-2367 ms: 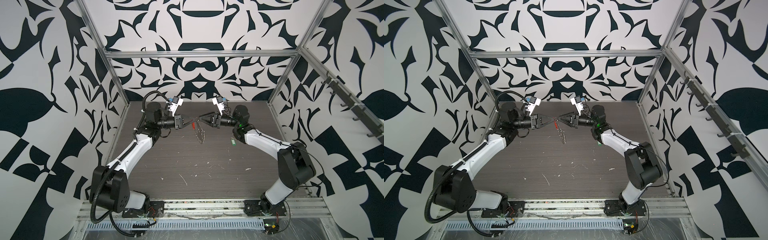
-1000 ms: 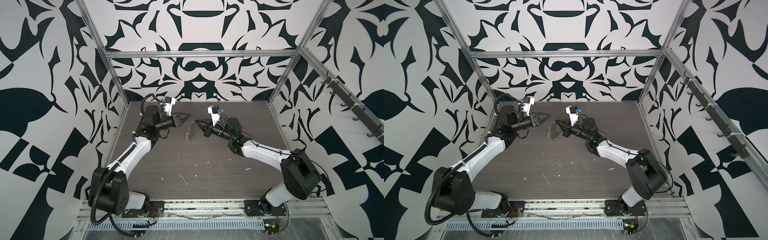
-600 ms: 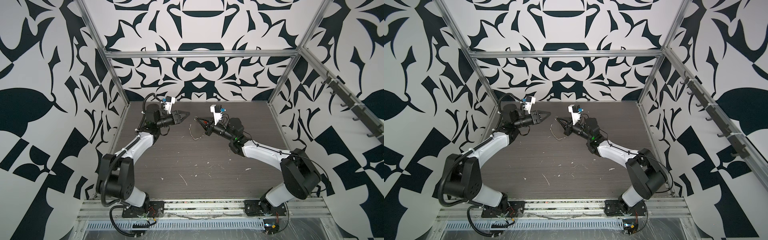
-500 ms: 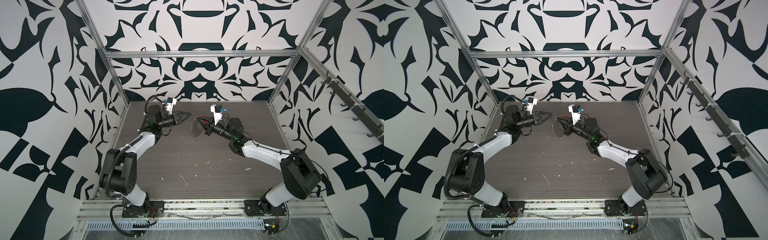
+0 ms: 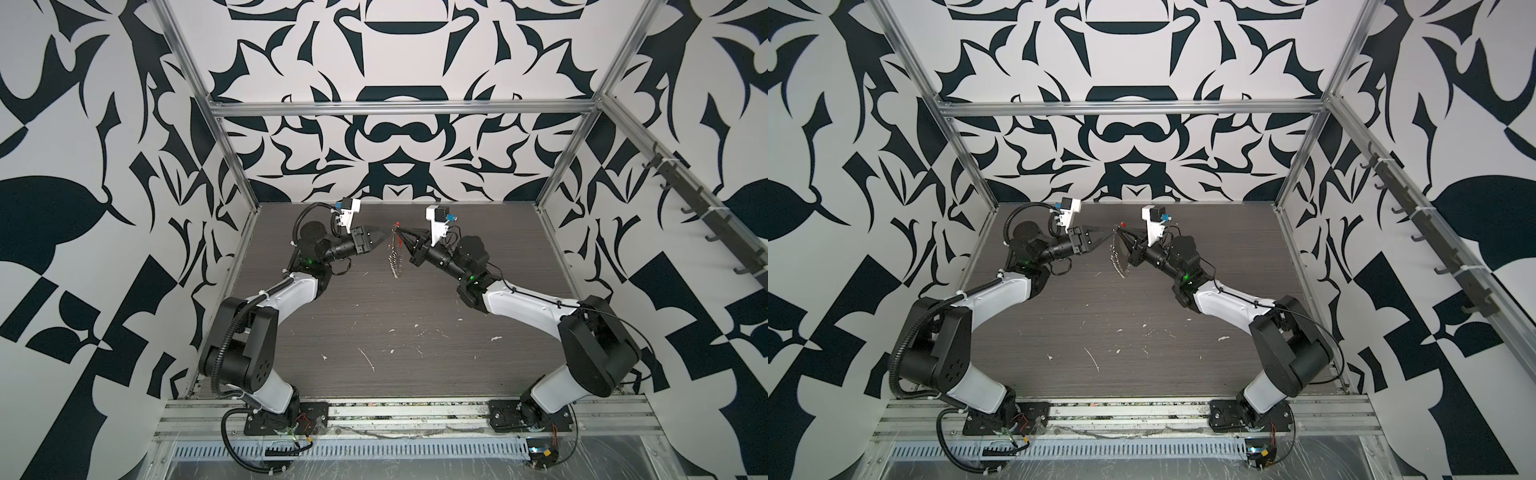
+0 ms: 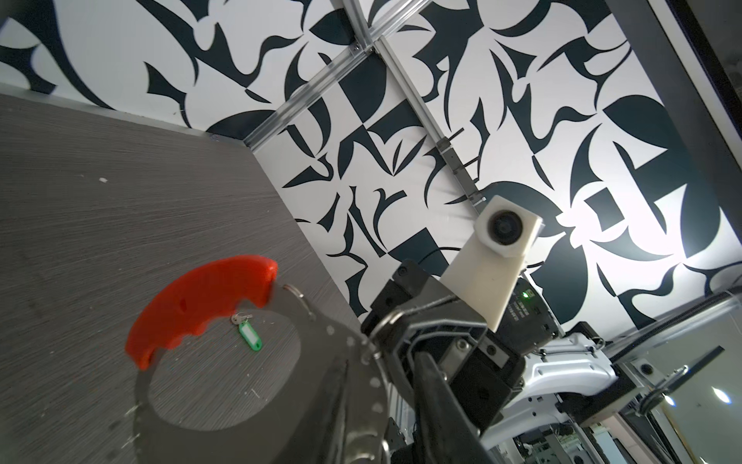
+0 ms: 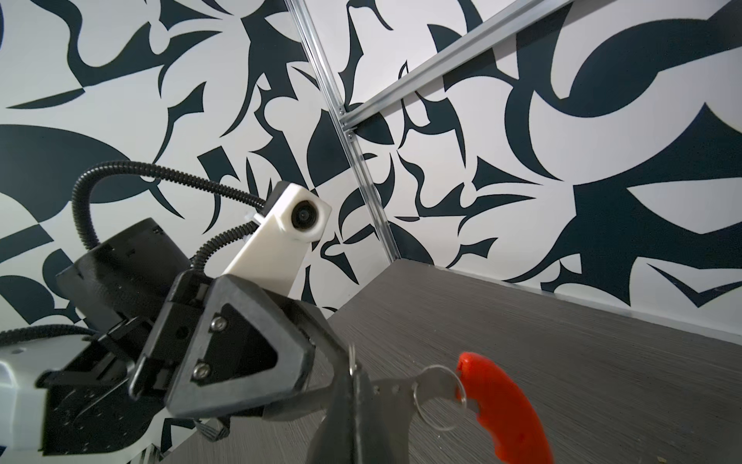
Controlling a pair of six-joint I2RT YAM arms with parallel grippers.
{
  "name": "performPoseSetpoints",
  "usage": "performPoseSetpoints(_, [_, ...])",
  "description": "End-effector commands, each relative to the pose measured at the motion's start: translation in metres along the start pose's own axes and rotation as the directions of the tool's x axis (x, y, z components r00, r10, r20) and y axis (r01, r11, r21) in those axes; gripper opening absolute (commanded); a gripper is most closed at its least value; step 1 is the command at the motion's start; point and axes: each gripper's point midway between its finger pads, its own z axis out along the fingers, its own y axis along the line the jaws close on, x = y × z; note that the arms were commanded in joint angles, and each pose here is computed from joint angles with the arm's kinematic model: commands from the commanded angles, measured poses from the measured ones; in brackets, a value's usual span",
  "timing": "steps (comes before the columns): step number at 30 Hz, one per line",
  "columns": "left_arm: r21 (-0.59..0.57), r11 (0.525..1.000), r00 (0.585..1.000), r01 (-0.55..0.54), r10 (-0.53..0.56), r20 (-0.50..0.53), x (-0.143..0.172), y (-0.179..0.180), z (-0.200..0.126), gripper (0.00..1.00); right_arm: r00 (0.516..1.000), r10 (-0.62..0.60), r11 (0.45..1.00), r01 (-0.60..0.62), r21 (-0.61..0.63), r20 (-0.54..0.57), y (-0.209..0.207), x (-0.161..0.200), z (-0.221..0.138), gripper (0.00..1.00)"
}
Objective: Attach keys to a key ring
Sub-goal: Pass the keyring.
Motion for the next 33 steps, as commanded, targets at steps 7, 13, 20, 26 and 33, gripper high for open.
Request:
performPoseSetpoints(7, [0.006,0.999,0.996,-0.049,0.048,0.069,-0.025,-0.015,-0.030,0.28,0.992,-0.040,0.998,0.045,-0.039,0.121,0.017,-0.043,-0.013,0.00])
performPoseSetpoints(13, [-0.084,0.992,0.994,-0.092,0.096,0.047,-0.036,-0.015,-0.043,0.28,0.995,-0.014,0.995,0.024,-0.101,0.101,0.024,-0.041,-0.016,0.00])
performPoseSetpoints(20, [0.026,0.993,0.994,-0.111,0.112,-0.003,-0.031,-0.025,-0.023,0.28,0.990,0.041,0.987,-0.019,-0.159,0.137,0.030,-0.050,-0.011,0.00])
performPoseSetpoints(26, [0.084,0.991,0.993,-0.105,0.108,-0.037,-0.021,-0.028,0.000,0.28,0.984,0.074,0.981,-0.043,-0.188,0.160,0.032,-0.058,-0.005,0.00])
performPoseSetpoints(33, [0.135,0.987,0.995,-0.092,0.095,-0.022,-0.027,-0.033,0.006,0.22,0.980,0.100,0.975,-0.062,-0.213,0.171,0.036,-0.062,-0.005,0.00])
